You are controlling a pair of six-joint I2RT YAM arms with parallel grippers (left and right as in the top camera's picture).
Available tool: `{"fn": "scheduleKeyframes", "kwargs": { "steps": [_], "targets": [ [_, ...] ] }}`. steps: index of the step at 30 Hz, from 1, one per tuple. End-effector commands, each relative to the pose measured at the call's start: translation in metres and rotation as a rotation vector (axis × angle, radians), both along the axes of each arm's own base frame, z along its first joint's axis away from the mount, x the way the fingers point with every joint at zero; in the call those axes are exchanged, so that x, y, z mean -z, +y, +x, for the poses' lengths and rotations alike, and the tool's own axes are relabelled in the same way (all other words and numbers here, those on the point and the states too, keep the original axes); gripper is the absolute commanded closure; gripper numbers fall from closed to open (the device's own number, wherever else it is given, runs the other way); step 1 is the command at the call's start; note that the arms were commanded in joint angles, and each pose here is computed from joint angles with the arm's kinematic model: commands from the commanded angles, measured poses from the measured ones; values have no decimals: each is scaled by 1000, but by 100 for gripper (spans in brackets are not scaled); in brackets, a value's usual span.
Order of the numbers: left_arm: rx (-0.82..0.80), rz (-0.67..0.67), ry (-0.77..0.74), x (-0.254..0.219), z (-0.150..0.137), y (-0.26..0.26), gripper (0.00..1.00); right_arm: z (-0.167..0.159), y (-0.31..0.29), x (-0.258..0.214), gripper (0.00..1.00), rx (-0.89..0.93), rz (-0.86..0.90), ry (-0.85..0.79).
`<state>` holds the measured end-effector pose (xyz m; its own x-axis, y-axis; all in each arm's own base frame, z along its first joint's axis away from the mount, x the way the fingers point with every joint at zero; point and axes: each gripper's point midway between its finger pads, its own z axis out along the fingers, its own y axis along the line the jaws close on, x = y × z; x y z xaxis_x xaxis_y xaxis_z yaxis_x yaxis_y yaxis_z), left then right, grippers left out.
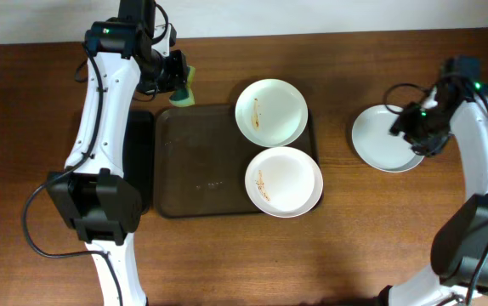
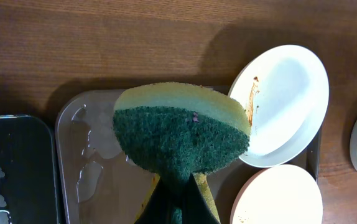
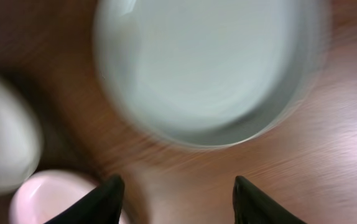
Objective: Clean dirty plates on tray and stack at the side
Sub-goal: 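Lift the cleaned plate with the right gripper and place it right of the tray, then grasp the lower-right stained plate with the right gripper and bring it left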
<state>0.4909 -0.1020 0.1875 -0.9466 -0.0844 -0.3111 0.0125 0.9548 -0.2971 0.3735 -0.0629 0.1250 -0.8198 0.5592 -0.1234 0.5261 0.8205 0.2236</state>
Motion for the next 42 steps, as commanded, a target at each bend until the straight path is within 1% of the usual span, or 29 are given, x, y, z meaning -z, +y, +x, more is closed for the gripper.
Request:
{"fn": "scheduleKeyframes", "kwargs": {
  "steps": [1,2,4,5,6,8,10,12,14,15,18,19,21,23,25,26,28,29,32,34,35,36,39,40,42],
  "targets": [
    [-13,-1,-6,-2,2,2,99,-7,70,0,43,-216,98,12],
    [-13,-1,-6,-2,2,2,99,-16,96,12,43,-284,101,48],
    [-13,-1,-5,-2,2,2,99,-30,123,29,44,-380,101,90],
    [-13,-2,-6,-2,2,2,99,-39,136,38,43,-460,93,106],
    [-16,-3,-4,-2,2,2,99,-47,141,48,44,-488,62,127],
    [-16,-3,-3,-2,2,2,99,-58,143,67,45,-520,8,157],
    [-16,-3,-3,-2,1,2,99,-68,149,87,48,-546,2,164],
    [-17,-3,-4,-2,2,2,99,-72,152,97,51,-556,0,159],
    [-20,-4,-4,-2,2,2,99,-77,154,108,59,-564,3,154],
    [-20,-5,-3,-2,2,2,99,-77,154,111,62,-565,3,149],
    [-20,-4,-3,-2,2,2,99,-73,155,113,81,-564,1,128],
    [-20,-4,-3,-2,2,2,99,-72,155,113,85,-565,1,126],
    [-20,-4,-3,-2,2,2,99,-72,155,112,89,-565,0,124],
    [-20,-4,-3,-2,2,2,99,-70,156,108,92,-565,0,124],
    [-20,-4,-3,-2,2,2,99,-64,155,94,93,-564,-10,130],
    [-20,-4,-3,-2,2,2,99,-62,155,87,96,-564,-14,132],
    [-20,-3,-3,-2,2,2,99,-60,156,77,96,-562,-8,139],
    [-20,-4,-3,-2,2,2,99,-62,158,74,96,-554,6,148],
    [-20,-3,-3,-2,2,2,99,-65,194,68,96,-520,122,140],
    [-20,-3,-3,-2,2,2,99,-64,219,67,96,-495,130,116],
    [-20,-2,2,-2,1,2,99,-61,243,67,96,-457,119,82],
    [-21,3,8,-1,-1,3,99,-59,254,67,96,-432,102,59],
    [-28,19,24,1,-4,7,99,-41,292,60,96,-364,15,-112],
    [-29,23,27,1,-5,7,99,-30,308,55,96,-363,-20,-209],
    [-29,23,31,2,-6,7,99,-22,320,59,96,-334,-65,-278]
  ]
}}
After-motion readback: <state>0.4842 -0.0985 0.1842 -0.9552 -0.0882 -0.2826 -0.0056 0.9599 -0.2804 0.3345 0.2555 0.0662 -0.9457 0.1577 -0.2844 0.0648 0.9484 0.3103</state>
